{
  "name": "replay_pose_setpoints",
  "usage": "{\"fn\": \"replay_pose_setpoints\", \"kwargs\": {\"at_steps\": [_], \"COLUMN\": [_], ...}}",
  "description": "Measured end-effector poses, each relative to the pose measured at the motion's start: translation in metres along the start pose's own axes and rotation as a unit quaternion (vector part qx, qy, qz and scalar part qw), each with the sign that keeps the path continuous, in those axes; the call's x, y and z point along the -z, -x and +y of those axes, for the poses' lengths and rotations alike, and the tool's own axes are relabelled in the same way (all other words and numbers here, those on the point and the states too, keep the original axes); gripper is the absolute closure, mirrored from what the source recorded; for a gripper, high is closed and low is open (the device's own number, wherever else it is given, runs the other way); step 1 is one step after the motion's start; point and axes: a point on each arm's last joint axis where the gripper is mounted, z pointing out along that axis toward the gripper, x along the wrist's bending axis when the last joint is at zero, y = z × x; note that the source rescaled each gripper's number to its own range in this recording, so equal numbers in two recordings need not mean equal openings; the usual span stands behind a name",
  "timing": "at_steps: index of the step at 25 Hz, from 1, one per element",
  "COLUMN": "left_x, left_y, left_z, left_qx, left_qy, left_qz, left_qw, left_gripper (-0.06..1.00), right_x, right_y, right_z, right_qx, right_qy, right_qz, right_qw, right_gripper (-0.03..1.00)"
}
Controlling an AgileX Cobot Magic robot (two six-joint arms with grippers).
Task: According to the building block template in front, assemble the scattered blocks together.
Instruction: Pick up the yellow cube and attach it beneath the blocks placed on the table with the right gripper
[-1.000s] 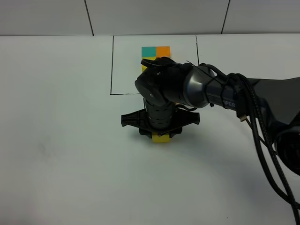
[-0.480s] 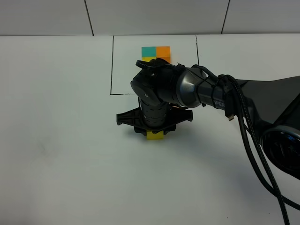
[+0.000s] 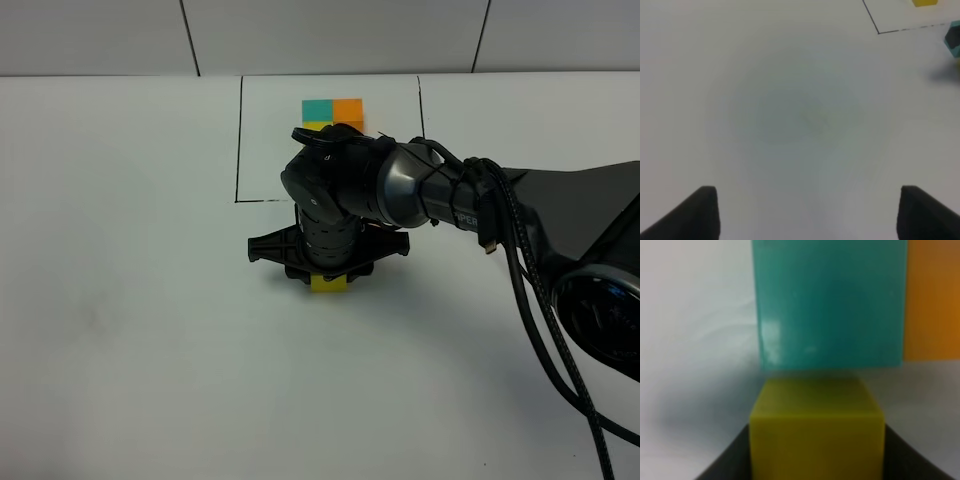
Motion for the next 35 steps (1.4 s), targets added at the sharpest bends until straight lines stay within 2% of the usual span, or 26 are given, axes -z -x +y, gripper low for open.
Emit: {"fn": "replay_pose_setpoints", "kwargs": {"at_steps": [35], "left_x": [0.0000], "left_y": [0.0000], "left_z": [0.0000], "left_qx": [0.000], "left_qy": [0.000], "left_qz": [0.000], "left_qw": [1.000], "left_gripper": [0.22], "right_x": [-0.0045], "right_y": [0.0063], "right_z": [0.0077], "right_qx": [-0.015], "right_qy": [0.013], "right_qz": [-0.001], "right_qw": [1.000], "right_gripper": [0.95]}}
